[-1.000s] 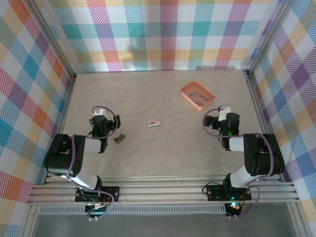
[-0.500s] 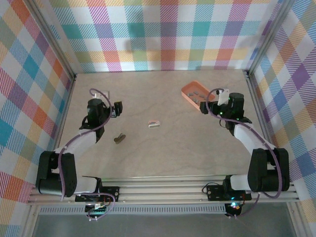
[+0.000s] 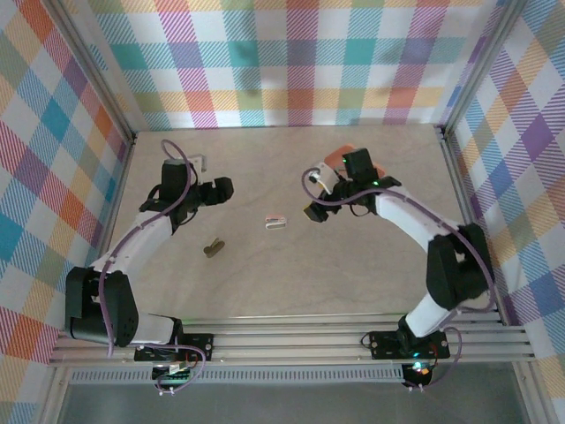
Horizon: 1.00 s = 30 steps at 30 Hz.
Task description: Load the staples into the stapler
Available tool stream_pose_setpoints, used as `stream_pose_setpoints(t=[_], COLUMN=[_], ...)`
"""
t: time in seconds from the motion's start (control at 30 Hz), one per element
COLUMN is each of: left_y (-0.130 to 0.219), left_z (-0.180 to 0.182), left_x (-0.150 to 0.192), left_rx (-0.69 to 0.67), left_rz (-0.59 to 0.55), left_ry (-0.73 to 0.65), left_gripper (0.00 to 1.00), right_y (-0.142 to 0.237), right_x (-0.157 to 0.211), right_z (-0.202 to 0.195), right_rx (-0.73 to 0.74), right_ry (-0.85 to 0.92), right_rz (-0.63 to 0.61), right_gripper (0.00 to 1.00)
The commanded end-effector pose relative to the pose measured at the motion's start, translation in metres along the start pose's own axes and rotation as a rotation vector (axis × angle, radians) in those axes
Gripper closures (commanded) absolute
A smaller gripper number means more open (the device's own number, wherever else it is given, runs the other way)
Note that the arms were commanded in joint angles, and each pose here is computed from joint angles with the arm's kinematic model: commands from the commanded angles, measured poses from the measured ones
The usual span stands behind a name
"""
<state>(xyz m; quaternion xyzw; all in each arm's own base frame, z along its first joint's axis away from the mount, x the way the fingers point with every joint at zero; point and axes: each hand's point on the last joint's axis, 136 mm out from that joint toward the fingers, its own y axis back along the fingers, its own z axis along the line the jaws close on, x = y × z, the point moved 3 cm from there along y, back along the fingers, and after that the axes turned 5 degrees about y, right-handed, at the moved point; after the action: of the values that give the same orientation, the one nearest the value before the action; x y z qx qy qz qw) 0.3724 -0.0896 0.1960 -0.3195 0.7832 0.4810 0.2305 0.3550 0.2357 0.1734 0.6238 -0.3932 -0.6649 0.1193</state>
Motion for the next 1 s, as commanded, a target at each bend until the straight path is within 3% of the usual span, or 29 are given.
stream_pose_setpoints(t=[0.0, 0.23, 0.47, 0.73, 0.97], left_y=[0.0, -0.007, -0.01, -0.018, -0.025], left_z=[-0.009, -0.006, 0.0, 0.002, 0.003], left_x=[0.016, 0.027, 0.031, 0.03, 0.032], left_rx=[0.064, 0.073, 0.071, 0.073, 0.073], left_rz=[0.103, 0.144, 0.138, 0.146, 0.164], left_ry=[0.04, 0.06, 0.092, 0.105, 0.112], left_gripper=[0.16, 0.16, 0.16, 0.16, 0.16], right_y=[-0.028, -0.078, -0.109, -0.07, -0.027], right_x=[0.001, -0.005, -0.002, -0.01, 0.036], right_z=[0.022, 0.026, 0.025, -0.051, -0.141], right_rx=[-0.162, -0.279, -0.292, -0.079, 0.268], right_ry=[0.212, 0.331, 0.322, -0.028, -0.478], right_rz=[0.05, 0.121, 0.132, 0.095, 0.262], right_gripper=[0.09, 0.13, 0.14, 0.14, 0.12])
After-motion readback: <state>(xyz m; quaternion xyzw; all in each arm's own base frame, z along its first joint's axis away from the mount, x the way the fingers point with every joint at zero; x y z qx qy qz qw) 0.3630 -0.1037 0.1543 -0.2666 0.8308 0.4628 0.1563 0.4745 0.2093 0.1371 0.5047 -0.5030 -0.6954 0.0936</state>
